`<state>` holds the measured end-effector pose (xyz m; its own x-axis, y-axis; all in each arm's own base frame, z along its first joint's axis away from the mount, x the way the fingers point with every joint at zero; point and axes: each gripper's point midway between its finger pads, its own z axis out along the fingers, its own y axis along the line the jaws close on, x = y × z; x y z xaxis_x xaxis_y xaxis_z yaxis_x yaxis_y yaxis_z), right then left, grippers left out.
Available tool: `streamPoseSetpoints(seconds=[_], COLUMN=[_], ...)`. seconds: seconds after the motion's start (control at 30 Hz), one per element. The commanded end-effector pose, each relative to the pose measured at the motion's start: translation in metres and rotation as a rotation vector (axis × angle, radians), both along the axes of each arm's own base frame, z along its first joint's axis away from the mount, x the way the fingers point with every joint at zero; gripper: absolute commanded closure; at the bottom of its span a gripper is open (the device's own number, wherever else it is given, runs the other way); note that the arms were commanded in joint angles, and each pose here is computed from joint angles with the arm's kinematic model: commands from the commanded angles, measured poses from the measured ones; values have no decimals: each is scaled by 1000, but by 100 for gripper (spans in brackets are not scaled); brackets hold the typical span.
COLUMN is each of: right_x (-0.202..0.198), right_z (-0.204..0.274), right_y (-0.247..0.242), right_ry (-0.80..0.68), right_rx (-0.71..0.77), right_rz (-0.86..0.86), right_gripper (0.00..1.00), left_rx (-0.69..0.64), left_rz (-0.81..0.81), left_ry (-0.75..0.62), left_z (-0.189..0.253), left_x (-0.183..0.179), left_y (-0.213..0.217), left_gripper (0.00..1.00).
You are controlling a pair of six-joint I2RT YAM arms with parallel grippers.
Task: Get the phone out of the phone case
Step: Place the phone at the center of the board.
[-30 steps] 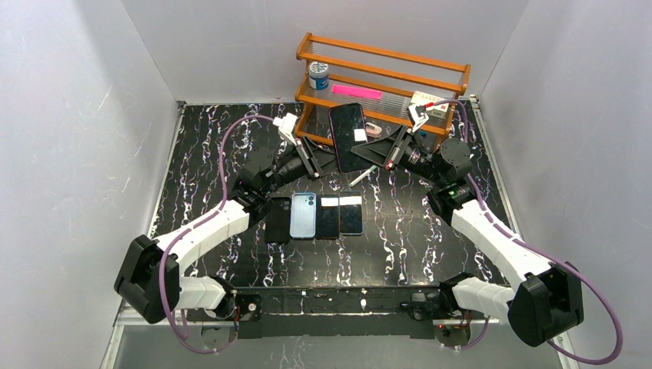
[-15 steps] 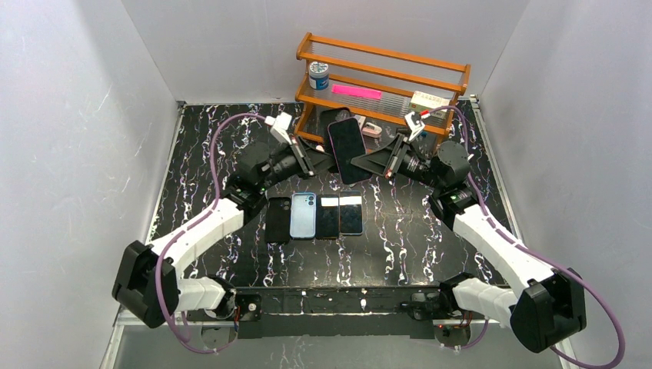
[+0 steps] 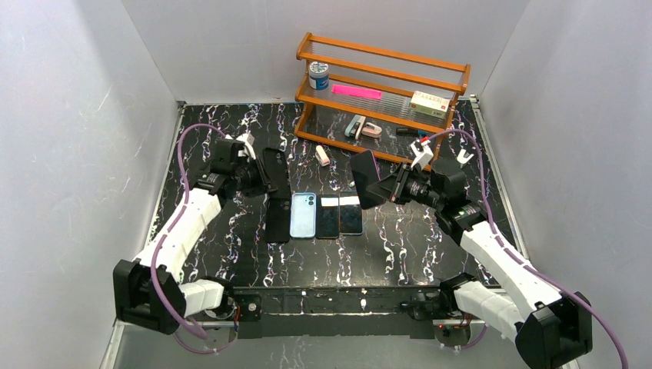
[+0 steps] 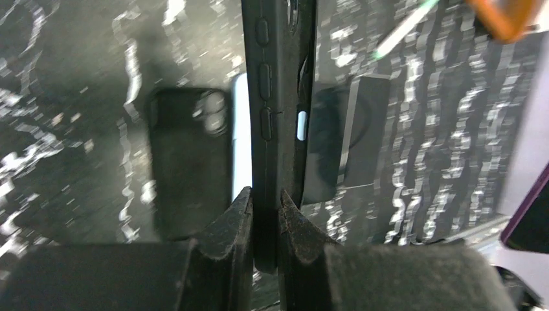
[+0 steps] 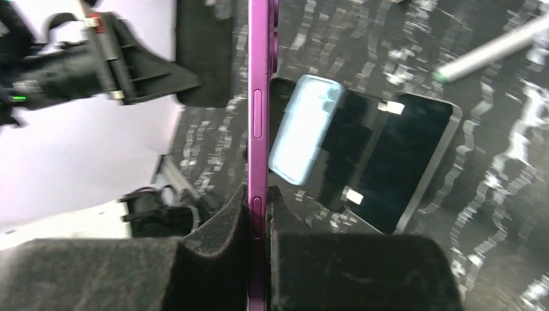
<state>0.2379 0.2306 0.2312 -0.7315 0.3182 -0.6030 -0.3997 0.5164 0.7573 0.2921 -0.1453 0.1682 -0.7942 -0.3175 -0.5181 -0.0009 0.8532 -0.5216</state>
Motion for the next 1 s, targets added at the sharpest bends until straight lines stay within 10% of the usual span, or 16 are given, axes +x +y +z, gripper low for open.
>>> streamPoseSetpoints(seconds=[0.0, 0.3, 0.97], right_x=[15, 20, 12], right_z=[-35, -104, -159], right_y=[-28, -39, -41], right_ry=[-18, 124, 256], right_rx=[-145, -176, -166], right_rz=[-131, -194, -173], right_gripper=[99, 99, 99], left_rx=[220, 431, 391], left_rz=[-49, -61, -93], left_ry=[218, 443, 569], left_z=[-28, -55, -92], left_x=[-38, -72, -89], left_y=[38, 82, 93], left_gripper=[100, 100, 94])
